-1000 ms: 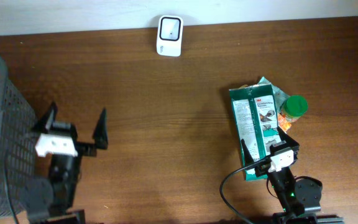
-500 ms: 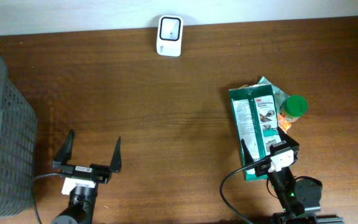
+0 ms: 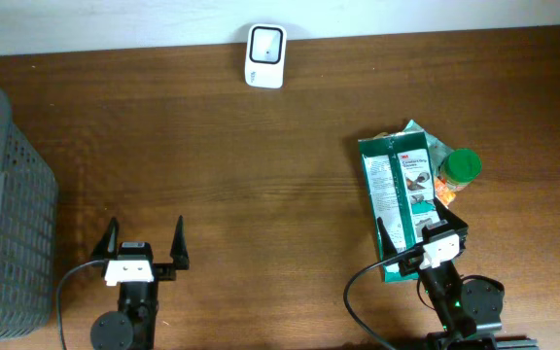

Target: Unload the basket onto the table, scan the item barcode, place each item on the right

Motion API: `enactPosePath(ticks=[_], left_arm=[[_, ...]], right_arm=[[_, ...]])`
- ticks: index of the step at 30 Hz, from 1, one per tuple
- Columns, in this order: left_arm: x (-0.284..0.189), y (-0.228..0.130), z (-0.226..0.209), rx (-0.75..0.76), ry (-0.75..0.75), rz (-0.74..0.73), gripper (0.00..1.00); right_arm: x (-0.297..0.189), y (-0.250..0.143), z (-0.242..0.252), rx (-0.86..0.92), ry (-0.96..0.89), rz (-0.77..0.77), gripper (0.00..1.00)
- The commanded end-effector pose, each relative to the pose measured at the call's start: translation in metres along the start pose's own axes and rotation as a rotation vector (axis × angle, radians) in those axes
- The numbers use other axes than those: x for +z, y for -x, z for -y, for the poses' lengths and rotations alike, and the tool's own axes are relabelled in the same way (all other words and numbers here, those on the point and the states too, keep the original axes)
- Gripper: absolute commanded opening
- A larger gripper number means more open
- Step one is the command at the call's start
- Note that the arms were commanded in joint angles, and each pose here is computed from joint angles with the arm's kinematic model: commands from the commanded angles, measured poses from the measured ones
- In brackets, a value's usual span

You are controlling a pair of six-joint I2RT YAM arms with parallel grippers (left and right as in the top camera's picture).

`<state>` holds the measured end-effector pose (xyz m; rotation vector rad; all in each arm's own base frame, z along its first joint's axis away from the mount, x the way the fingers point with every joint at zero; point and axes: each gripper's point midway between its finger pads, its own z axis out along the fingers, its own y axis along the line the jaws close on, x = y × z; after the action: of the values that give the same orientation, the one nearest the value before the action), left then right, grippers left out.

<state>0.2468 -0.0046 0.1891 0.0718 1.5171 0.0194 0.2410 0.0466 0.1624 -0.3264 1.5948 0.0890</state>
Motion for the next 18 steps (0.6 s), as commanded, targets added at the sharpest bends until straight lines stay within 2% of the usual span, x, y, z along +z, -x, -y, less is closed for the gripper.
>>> enactPosePath(ticks=[1,3,18], left_arm=[[-0.001,-0.015,0.000,0.001,0.005,-0.059,0.99],[-0.002,-0.033,0.000,-0.001,0.008,-0.131,0.99],[-0.001,-0.046,0.000,-0.004,0.005,-0.188,0.99]], right_arm=[[0.000,-0.001,-0.002,0.004,0.008,0.000,0.98],[0.000,-0.001,-0.002,0.004,0.008,0.000,0.98],[0.000,-0.001,-0.002,0.004,0.008,0.000,0.99]])
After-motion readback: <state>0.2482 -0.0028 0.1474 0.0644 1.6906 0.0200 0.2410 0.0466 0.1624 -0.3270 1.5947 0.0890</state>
